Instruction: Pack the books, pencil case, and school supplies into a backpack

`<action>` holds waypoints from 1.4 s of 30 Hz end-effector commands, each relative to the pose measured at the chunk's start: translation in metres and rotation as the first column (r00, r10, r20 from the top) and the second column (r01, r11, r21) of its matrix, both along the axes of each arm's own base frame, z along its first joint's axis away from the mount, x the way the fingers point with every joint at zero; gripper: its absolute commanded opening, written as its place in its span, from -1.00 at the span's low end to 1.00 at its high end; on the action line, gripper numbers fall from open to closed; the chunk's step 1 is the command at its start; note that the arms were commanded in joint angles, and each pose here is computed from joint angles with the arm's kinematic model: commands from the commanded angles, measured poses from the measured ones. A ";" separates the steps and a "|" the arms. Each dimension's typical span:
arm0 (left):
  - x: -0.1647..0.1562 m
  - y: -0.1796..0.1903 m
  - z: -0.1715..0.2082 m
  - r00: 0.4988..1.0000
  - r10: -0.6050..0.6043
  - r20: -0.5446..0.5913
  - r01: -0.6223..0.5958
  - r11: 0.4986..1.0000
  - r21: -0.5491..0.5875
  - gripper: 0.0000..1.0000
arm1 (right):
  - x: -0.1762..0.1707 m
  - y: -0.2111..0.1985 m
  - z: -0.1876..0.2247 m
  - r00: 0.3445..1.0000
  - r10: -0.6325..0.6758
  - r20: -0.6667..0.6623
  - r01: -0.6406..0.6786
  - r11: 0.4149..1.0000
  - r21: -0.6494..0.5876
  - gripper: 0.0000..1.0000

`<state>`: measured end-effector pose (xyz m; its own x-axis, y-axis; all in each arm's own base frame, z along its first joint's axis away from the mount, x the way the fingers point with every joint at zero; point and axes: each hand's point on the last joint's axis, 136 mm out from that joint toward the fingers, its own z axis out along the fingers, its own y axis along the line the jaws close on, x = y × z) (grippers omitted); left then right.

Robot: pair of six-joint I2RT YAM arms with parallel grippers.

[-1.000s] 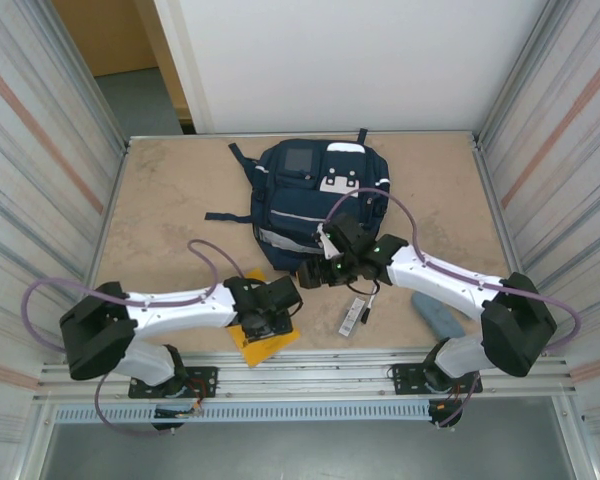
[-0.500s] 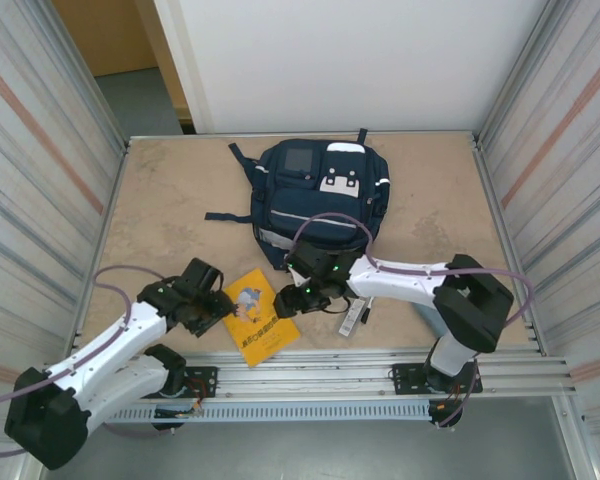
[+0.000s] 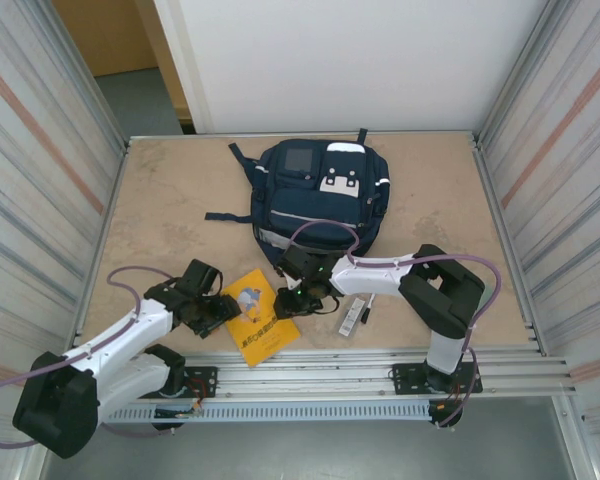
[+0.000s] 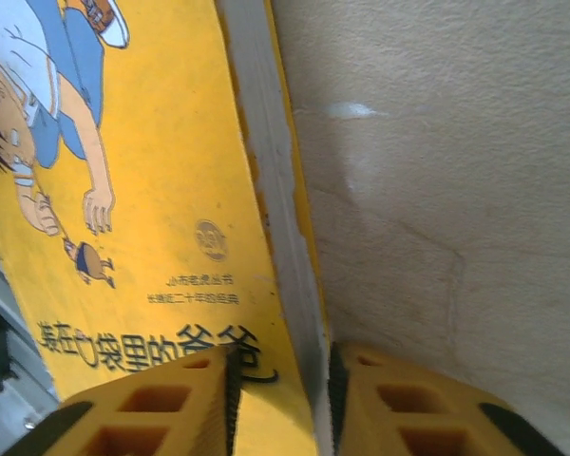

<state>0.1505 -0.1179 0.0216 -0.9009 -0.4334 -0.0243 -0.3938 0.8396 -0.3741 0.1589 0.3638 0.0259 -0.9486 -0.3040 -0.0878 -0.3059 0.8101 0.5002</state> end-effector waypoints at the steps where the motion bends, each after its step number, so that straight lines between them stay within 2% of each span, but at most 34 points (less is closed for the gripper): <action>1: 0.012 -0.038 0.014 0.986 -0.110 0.125 0.133 0.972 -0.192 0.13 | -0.007 0.011 -0.003 0.996 -0.030 -0.083 0.035 0.998 0.058 -0.46; 5: 0.015 -0.057 0.034 0.961 -0.157 0.227 0.222 0.930 -0.294 0.13 | -0.007 0.019 0.001 0.992 -0.057 -0.115 0.070 0.991 0.112 -0.47; 8: 0.014 -0.060 0.044 0.951 -0.171 0.259 0.249 0.919 -0.306 0.13 | -0.006 0.024 0.003 0.990 -0.056 -0.126 0.072 0.989 0.127 -0.49; 14: 0.014 -0.065 0.064 0.933 -0.165 0.321 0.278 0.896 -0.346 -0.03 | -0.002 0.031 0.008 0.989 -0.067 -0.130 0.088 0.982 0.167 -0.50; 17: 0.014 -0.061 0.061 0.940 -0.154 0.305 0.256 0.909 -0.328 -0.38 | 0.002 0.028 0.012 0.989 -0.088 -0.116 0.108 0.979 0.175 -0.43; 19: 0.015 -0.060 0.064 0.937 -0.163 0.310 0.264 0.911 -0.318 -0.76 | 0.005 0.028 0.021 0.992 -0.092 -0.082 0.107 0.974 0.201 -0.28; 20: 0.015 -0.060 0.068 0.934 -0.172 0.314 0.272 0.910 -0.313 -0.87 | 0.008 0.027 0.026 0.995 -0.086 -0.051 0.095 0.972 0.213 -0.18; 22: 0.016 -0.058 0.075 0.933 -0.178 0.314 0.273 0.917 -0.290 -0.89 | 0.016 0.021 0.041 0.997 -0.059 0.042 0.048 0.973 0.224 0.00; 24: 0.019 -0.054 0.086 0.935 -0.169 0.313 0.257 0.929 -0.266 -0.91 | 0.031 0.008 0.064 0.975 -0.022 0.222 -0.024 0.979 0.203 0.06; 26: 0.022 -0.056 0.100 0.932 -0.164 0.324 0.257 0.928 -0.271 -0.94 | 0.039 -0.004 0.091 0.892 0.056 0.449 -0.131 0.982 0.137 0.13; 29: 0.025 -0.063 0.125 0.921 -0.160 0.356 0.278 0.910 -0.308 -0.94 | 0.035 -0.014 0.132 0.671 0.197 0.715 -0.274 0.962 -0.007 0.18; 30: 0.025 -0.066 0.132 0.919 -0.160 0.360 0.284 0.903 -0.324 -0.93 | 0.029 -0.015 0.143 0.598 0.241 0.764 -0.318 0.947 -0.049 0.20; 31: 0.026 -0.069 0.140 0.920 -0.152 0.361 0.283 0.895 -0.344 -0.90 | 0.024 -0.017 0.154 0.514 0.280 0.811 -0.350 0.931 -0.100 0.37; 32: 0.026 -0.072 0.146 0.922 -0.145 0.360 0.281 0.890 -0.360 -0.87 | 0.015 -0.017 0.163 0.434 0.314 0.844 -0.387 0.911 -0.139 0.41; 37: 0.032 -0.088 0.171 0.939 -0.092 0.332 0.250 0.844 -0.474 -0.91 | -0.037 -0.010 0.184 0.059 0.402 0.914 -0.557 0.773 -0.304 0.50; 39: 0.034 -0.093 0.179 0.942 -0.088 0.323 0.249 0.828 -0.502 -0.92 | -0.046 -0.011 0.188 -0.024 0.396 0.918 -0.545 0.764 -0.344 0.58; 40: 0.035 -0.096 0.182 0.944 -0.087 0.318 0.246 0.827 -0.506 -0.92 | -0.048 -0.012 0.187 -0.045 0.399 0.916 -0.536 0.764 -0.359 1.00; 42: 0.034 -0.101 0.183 0.944 -0.095 0.315 0.250 0.828 -0.502 -0.90 | -0.043 -0.014 0.181 -0.066 0.410 0.910 -0.489 0.781 -0.388 0.98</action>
<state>0.1812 -0.2006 0.1679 -0.9488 -0.3082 -0.0697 -0.1389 0.6049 -0.7841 0.0966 0.3540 0.1943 0.1693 -0.5636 -0.8085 -0.9091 0.2275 -0.3490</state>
